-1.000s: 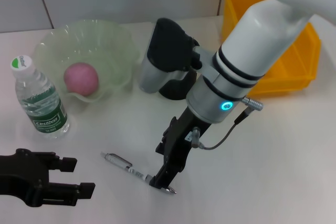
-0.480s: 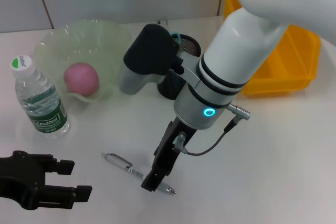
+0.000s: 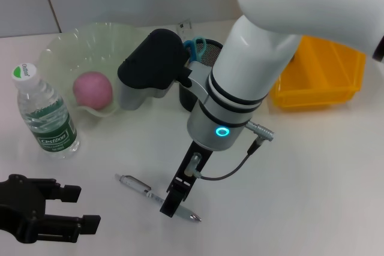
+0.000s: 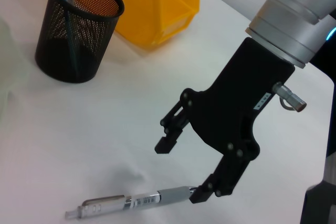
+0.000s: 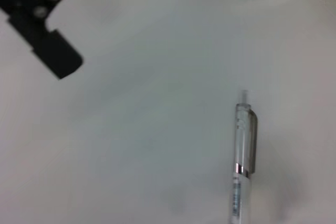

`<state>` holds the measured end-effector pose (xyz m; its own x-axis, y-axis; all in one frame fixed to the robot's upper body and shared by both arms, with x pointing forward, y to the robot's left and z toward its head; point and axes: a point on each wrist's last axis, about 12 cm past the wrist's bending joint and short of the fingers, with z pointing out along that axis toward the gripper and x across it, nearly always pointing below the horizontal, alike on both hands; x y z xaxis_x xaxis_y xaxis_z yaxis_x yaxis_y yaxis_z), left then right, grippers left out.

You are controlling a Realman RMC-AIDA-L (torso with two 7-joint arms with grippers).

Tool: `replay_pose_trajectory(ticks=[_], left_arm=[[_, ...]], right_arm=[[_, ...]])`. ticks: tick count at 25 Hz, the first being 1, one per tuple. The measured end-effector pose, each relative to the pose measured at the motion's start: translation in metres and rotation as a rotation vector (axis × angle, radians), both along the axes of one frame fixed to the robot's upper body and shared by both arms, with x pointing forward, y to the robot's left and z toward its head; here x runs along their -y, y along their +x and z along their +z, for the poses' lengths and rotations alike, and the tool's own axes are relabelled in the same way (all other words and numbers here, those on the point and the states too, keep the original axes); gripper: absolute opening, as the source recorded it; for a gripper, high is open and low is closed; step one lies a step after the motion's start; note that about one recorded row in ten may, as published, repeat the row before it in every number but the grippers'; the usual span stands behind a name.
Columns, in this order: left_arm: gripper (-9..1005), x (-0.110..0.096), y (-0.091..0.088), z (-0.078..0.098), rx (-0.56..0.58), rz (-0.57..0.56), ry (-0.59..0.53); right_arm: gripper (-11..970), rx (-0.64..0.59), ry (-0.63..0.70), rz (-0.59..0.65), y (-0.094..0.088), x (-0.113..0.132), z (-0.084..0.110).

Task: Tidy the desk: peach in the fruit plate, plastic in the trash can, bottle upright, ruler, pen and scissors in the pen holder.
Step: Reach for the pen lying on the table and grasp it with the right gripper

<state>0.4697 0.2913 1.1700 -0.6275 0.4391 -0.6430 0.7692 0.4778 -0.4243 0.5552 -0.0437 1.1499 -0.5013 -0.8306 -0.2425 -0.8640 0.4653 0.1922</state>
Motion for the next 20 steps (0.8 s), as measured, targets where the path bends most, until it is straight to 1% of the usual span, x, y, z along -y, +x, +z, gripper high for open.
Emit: replay_pose_trajectory(ticks=[5,8,20], left_arm=[[785,0.000,-0.001,0.001,-0.007,-0.008,0.001],[785,-0.002,-0.002,0.002,-0.007,-0.006,0.000],[785,0.002,0.001,0.005,-0.003,-0.029,-0.007]], right_arm=[[780,0.008,-0.020,-0.036,0.000,-0.004,0.002],[773,0.014,-0.035,-0.036,-0.001,-0.006,0.002],[744,0.032,-0.050,-0.024,-0.005,-0.009,-0.009]])
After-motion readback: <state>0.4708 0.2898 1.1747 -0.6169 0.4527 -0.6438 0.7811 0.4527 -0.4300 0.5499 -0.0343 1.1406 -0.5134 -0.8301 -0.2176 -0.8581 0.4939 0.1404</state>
